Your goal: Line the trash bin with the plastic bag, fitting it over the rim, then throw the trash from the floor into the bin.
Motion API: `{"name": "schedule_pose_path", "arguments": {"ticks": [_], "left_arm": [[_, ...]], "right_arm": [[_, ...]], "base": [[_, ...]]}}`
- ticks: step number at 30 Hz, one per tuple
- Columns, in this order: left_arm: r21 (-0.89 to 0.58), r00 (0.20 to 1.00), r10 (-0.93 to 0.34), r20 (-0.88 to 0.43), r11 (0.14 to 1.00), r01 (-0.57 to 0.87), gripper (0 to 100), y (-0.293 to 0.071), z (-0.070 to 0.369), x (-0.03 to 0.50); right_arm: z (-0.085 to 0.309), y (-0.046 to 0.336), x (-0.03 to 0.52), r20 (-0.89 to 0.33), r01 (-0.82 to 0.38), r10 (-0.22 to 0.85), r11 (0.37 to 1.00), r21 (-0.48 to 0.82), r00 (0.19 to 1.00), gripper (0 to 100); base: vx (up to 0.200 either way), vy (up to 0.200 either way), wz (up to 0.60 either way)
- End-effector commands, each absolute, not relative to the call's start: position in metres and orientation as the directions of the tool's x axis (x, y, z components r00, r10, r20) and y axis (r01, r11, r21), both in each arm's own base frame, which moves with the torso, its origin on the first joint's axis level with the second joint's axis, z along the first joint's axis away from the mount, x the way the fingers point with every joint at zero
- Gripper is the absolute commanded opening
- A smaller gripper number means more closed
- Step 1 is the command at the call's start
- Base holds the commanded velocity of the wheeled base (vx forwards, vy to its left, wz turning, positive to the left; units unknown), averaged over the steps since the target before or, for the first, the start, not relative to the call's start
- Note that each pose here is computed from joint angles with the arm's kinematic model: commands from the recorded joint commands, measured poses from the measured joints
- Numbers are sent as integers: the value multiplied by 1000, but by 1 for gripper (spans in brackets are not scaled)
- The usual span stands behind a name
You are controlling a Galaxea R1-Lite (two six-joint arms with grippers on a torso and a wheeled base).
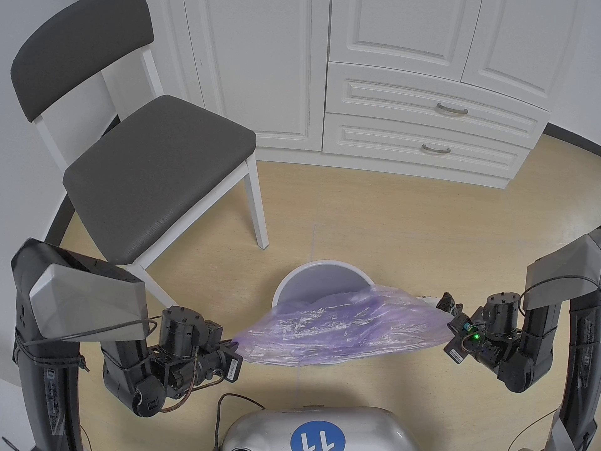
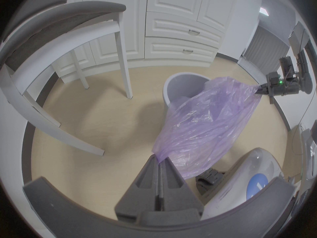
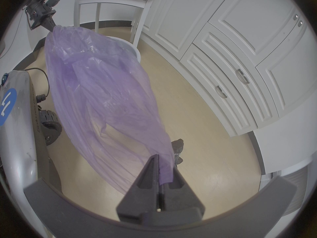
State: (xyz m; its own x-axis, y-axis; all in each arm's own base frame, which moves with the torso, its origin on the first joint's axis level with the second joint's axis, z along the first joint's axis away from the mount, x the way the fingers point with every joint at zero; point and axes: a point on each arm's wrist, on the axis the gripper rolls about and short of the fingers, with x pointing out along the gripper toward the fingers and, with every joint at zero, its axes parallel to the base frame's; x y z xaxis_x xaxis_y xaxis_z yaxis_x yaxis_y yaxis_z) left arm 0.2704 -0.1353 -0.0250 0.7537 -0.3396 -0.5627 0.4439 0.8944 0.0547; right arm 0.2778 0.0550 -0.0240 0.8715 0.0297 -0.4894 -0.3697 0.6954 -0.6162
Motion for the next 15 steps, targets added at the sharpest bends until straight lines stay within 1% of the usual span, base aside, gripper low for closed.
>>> {"name": "schedule_pose_path", "arguments": {"ticks": [1, 8, 11, 15], "left_arm": [[56, 753, -343, -562, 892, 449, 0, -130, -12, 267], [48, 719, -362, -593, 876, 480, 0, -127, -8, 261], [50, 713, -360, -602, 874, 484, 0, -128, -13, 262], [48, 697, -353, -624, 873, 485, 0, -132, -31, 267]], "right_arm": [[-14, 53, 272, -478, -364, 30, 691, -625, 878, 0], [-11, 51, 262, -495, -392, 37, 662, -638, 868, 0], [-15, 52, 265, -500, -399, 37, 653, -643, 865, 0], [-29, 54, 273, -514, -405, 29, 653, -640, 857, 0]], "base": [[0, 0, 0], [0, 0, 0], [0, 0, 0], [0, 0, 0]]}}
